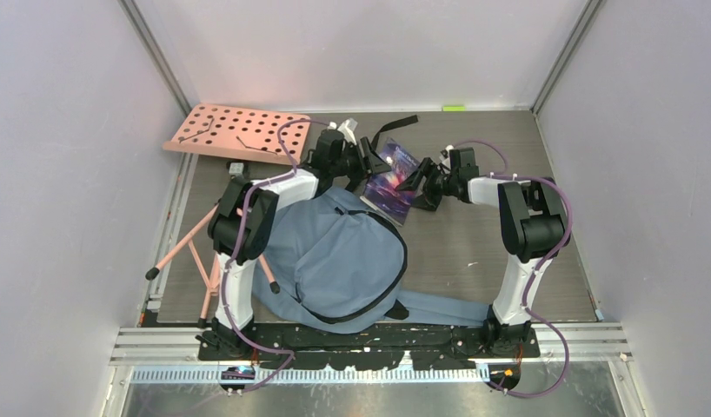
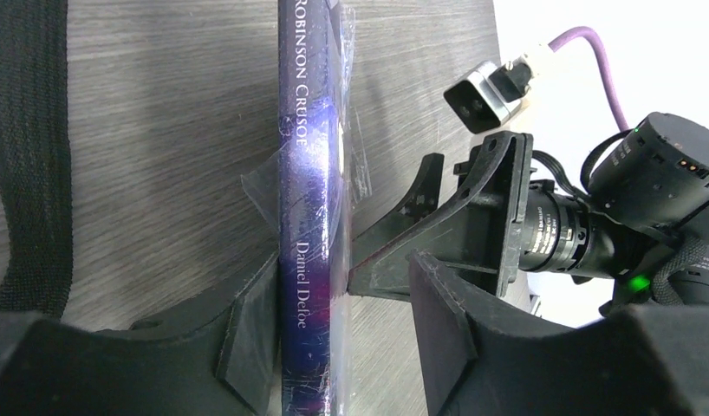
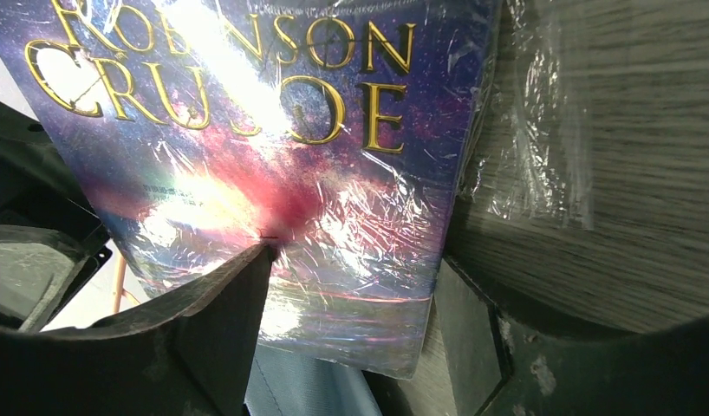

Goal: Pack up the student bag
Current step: Pick up the book from the center of the board.

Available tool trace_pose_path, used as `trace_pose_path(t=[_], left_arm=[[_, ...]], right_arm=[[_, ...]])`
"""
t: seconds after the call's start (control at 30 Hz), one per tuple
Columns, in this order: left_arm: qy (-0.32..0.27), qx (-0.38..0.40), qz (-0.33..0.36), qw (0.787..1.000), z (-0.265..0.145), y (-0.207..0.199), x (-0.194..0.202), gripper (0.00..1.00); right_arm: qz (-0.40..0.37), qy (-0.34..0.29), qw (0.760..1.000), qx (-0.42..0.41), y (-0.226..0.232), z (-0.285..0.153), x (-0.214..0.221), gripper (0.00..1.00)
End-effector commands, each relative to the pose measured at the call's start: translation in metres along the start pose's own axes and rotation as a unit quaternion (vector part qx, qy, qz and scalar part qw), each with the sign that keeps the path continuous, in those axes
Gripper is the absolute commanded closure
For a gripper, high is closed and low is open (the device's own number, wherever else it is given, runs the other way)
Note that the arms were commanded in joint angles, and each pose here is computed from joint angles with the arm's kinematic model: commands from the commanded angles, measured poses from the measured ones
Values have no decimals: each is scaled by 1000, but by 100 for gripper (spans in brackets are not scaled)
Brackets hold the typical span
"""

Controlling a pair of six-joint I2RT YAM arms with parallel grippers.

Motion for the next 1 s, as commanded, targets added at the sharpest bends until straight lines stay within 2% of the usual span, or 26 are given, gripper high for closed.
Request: trace_pose_path(t=[0.0, 0.2, 0.5, 0.7, 0.83, 0.97], left_arm=[[85, 102, 17, 991, -11, -69, 39, 67], [70, 115, 26, 991, -18, -79, 30, 99], [-22, 197, 60, 978, -69, -138, -26, 100], [1, 212, 44, 976, -73, -136, -12, 100], [19, 211, 21, 977, -65, -118, 7, 100], [52, 188, 24, 980, -53, -93, 29, 100]], right_arm=[[-17, -4, 1000, 9, 1, 8, 10, 27], [-39, -26, 999, 3, 13, -11, 10, 26], [-120, -127, 985, -7, 51, -102, 4, 14], [-133, -131, 982, 10, 43, -117, 12, 11], [-120, -112, 986, -1, 31, -107, 20, 14], [-101, -133, 986, 2, 23, -105, 20, 12]])
Point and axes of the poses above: each gripper's point midway between its finger pads, its own z axis out along the fingers, its own y axis along the line the jaws close on, x = y × z, the point moved 3 cm from there along -z, back along the fingers, and after that the axes turned 6 degrees about z, right-handed, at the moved point
